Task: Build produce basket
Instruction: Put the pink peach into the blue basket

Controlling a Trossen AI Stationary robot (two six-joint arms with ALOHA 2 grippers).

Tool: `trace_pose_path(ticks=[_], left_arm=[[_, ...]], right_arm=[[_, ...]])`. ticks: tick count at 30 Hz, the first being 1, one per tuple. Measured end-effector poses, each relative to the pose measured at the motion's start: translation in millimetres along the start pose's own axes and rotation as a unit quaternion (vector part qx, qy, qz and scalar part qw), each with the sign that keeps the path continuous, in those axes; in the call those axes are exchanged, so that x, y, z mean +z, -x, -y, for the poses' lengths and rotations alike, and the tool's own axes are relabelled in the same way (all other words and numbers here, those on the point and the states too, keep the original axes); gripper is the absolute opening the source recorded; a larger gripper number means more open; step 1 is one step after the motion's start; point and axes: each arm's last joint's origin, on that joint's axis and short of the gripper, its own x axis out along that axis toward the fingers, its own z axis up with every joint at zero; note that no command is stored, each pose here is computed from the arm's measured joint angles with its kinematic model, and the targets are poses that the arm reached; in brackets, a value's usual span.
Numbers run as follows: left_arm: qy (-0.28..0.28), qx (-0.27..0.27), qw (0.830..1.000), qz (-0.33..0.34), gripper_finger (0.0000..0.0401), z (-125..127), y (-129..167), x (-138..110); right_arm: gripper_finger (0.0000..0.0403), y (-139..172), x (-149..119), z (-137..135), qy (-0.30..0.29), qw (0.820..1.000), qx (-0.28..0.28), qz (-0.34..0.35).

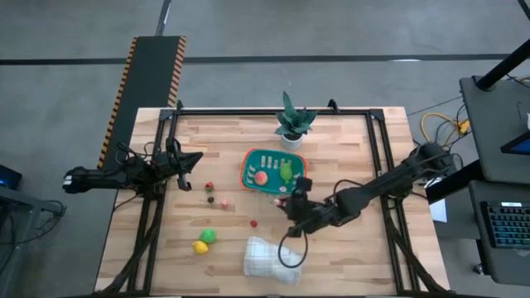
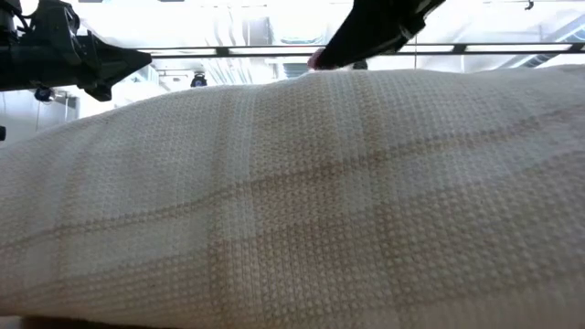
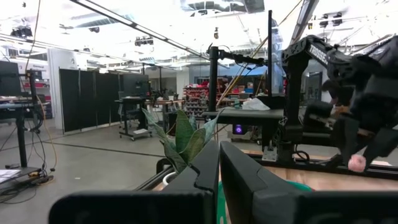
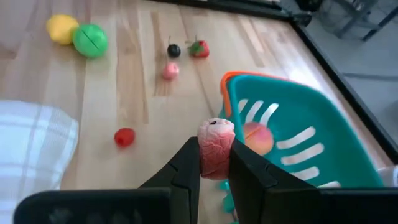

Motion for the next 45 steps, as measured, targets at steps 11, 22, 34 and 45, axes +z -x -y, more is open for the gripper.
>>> trace_pose_path(ticks=[11, 22, 34, 45], left_arm=[[0.0, 0.0, 1.0, 0.0, 0.0, 0, 0, 0], [0.0, 0.0, 1.0, -0.001, 0.0, 0, 0, 0], [0.0, 0.0, 1.0, 0.0, 0.0, 0, 0, 0], [-0.001, 0.0, 1.0, -0.001, 0.0, 0, 0, 0]], right_arm=[[0.0059, 28, 28, 9, 0.042, 0.988, 0.117, 0.096], [0.0059, 40, 42, 8, 0.106, 0.94, 0.241, 0.216], [0.0059, 78, 60, 31, 0.12, 0.919, 0.232, 0.294], [0.0059, 88, 55, 39, 0.119, 0.905, 0.078, 0.401]])
